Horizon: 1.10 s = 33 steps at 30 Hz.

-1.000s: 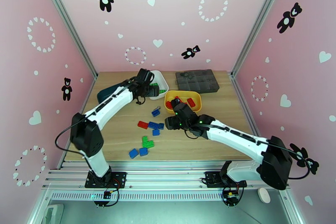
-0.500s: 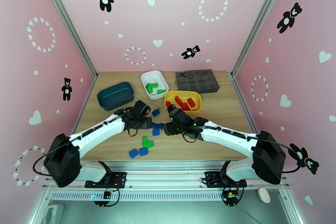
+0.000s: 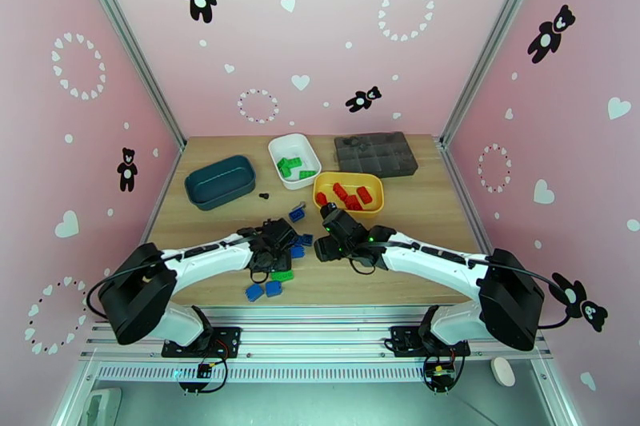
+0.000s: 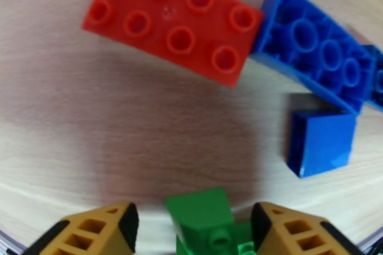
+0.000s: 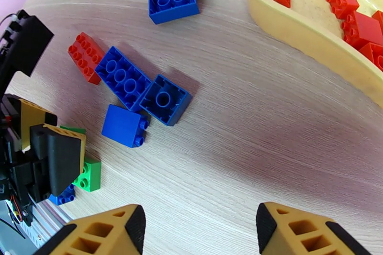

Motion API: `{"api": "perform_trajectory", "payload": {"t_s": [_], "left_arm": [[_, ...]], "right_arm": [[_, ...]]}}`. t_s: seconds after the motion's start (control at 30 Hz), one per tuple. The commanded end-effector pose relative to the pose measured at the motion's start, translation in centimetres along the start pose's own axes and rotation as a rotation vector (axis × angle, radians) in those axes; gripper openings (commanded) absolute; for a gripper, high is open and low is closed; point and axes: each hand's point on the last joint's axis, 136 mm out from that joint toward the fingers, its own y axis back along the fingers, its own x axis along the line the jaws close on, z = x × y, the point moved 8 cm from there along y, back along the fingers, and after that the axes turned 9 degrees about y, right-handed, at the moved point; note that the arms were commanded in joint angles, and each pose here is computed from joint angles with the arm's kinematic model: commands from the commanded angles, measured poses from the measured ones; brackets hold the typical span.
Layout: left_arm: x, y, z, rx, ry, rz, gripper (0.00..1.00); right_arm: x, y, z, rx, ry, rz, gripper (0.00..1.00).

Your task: Sort the legos into containers by color

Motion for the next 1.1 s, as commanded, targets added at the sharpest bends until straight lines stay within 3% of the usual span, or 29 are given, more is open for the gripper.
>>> {"api": "perform_trajectory", "payload": {"t_s": [0.0, 0.5, 0.83, 1.07], "left_arm": [[-0.1, -0.3, -0.2, -0.005, 0.01, -0.006, 0.62], [-0.7, 0.8, 0.0, -0.019, 0.011, -0.052, 0.32], [-1.6, 4.2, 2.1, -0.116, -0.017, -0.076, 0.31], [-3.2, 7.3, 6.2, -0.178, -0.013, -0.215, 0.31]], "right_arm": [[0.0, 0.4, -0.1, -0.028, -0.008, -0.006, 0.66], [-0.1, 0.5, 0.0, -0.035, -0.012, -0.014, 0.65], [0.2, 0.7, 0.8, -0.058, -0.008, -0.004, 0.66], [1.4, 0.7, 3.8, -0.121, 0.0, 0.061, 0.66]]}}
